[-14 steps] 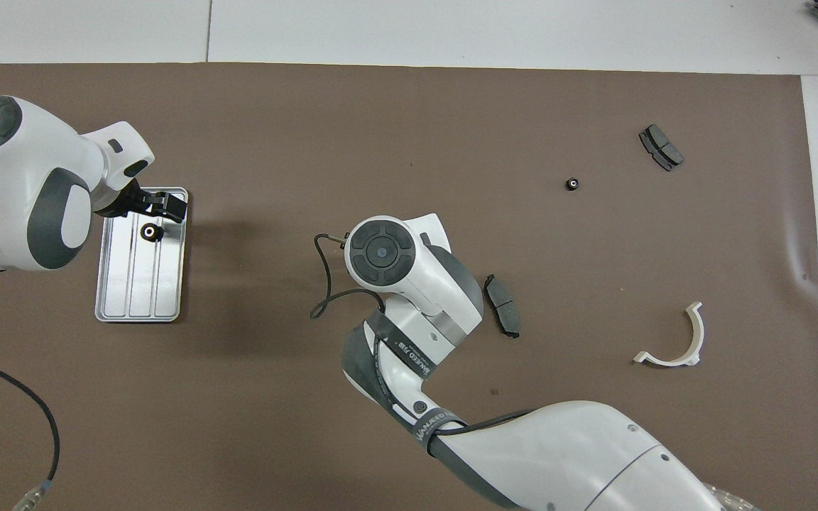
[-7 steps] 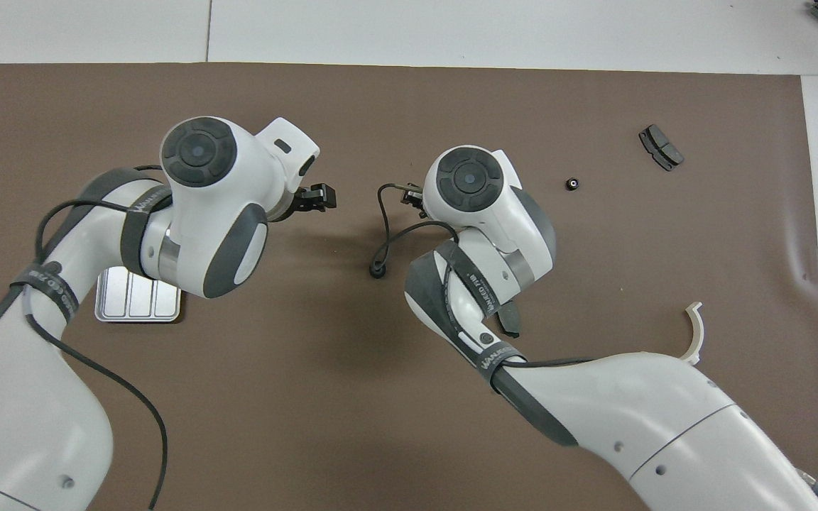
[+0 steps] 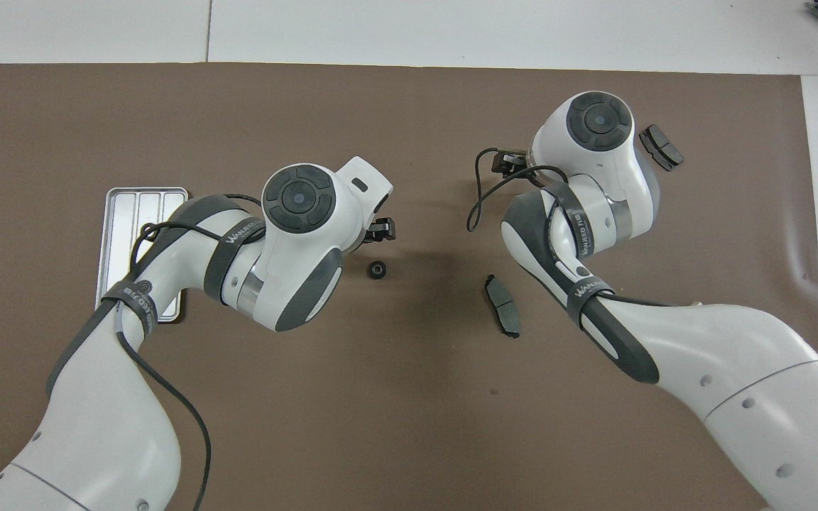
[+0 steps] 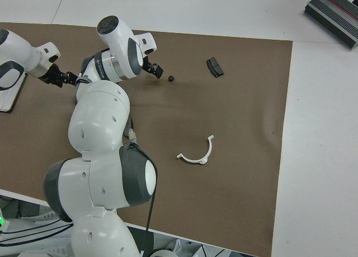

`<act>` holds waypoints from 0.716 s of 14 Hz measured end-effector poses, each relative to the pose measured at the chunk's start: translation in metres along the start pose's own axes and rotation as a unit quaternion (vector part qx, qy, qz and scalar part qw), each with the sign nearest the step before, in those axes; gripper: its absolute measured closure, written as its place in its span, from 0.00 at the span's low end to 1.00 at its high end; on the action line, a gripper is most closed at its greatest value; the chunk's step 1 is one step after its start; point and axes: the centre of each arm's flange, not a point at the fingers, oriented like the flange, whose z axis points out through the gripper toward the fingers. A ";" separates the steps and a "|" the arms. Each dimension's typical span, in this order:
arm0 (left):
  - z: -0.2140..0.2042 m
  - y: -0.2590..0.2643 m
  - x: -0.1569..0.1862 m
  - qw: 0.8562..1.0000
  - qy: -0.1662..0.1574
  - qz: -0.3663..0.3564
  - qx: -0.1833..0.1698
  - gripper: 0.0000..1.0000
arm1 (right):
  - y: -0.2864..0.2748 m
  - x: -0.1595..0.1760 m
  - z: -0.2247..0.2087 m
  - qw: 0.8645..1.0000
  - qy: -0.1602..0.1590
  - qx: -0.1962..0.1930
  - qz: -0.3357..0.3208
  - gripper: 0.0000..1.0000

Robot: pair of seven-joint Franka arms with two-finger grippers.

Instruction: Pick bearing gear from pile to tray

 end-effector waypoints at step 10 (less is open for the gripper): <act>0.044 0.024 -0.029 1.000 -0.019 0.011 0.005 0.21 | 0.050 0.016 0.024 0.999 -0.026 0.011 -0.038 0.22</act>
